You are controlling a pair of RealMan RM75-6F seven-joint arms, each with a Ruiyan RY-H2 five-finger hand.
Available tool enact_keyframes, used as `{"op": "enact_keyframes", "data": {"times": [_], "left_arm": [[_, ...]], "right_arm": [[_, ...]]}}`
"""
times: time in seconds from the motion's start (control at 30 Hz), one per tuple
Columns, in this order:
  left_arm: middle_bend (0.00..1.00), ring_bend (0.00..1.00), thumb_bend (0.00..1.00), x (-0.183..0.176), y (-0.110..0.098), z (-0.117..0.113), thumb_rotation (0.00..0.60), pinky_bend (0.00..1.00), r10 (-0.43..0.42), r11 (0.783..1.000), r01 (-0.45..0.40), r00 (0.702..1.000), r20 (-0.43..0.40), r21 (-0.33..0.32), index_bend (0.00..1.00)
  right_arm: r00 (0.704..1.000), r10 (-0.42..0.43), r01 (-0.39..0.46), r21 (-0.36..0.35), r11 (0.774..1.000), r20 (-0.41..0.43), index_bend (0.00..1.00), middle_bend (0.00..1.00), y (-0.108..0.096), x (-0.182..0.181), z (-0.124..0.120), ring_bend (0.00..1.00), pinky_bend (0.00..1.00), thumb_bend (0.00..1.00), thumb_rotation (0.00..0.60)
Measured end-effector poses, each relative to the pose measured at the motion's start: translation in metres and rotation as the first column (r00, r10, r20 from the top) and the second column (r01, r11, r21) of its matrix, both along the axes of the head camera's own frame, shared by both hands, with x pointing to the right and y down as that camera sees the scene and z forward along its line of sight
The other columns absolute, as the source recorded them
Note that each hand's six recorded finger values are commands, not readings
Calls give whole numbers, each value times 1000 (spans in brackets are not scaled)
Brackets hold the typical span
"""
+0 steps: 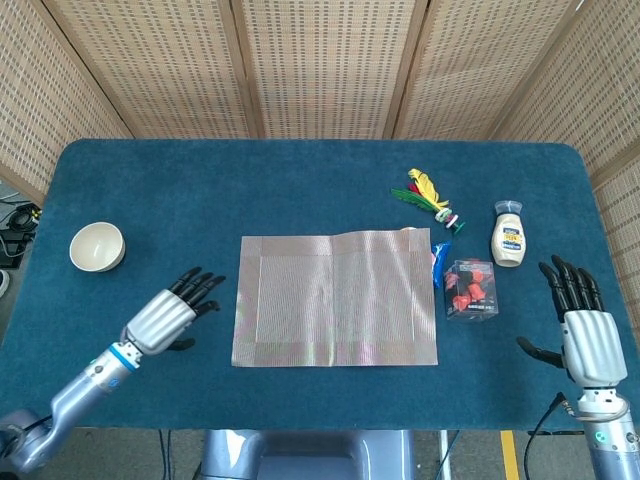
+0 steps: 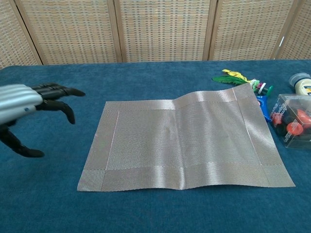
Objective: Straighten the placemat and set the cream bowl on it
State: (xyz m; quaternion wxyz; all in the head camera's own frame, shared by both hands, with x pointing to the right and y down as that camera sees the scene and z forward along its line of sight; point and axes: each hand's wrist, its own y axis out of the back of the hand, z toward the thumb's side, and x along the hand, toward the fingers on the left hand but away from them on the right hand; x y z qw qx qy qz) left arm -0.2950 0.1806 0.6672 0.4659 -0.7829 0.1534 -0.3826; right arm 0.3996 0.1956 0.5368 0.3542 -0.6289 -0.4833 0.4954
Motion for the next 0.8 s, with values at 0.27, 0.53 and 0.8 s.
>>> {"op": "enact_keyframes", "data": {"times": [0.27, 0.53, 0.8], "left_arm": [[0, 0, 144, 37, 14, 28, 600, 0, 161, 987, -160, 987, 16, -4, 321], [0, 0, 223, 46, 27, 40, 600, 0, 207, 978, -206, 978, 32, -23, 314], [0, 0, 224, 41, 32, 46, 600, 0, 207, 978, -205, 978, 42, -34, 314]], "right_arm": [[1000, 16, -15, -22, 1000, 16, 0, 0, 3, 6, 15, 0, 0, 0, 600], [999, 24, -23, -34, 999, 28, 0, 0, -1, 10, 15, 0, 0, 0, 600], [999, 21, -21, -24, 1000, 27, 0, 0, -1, 11, 12, 0, 0, 0, 600]]}}
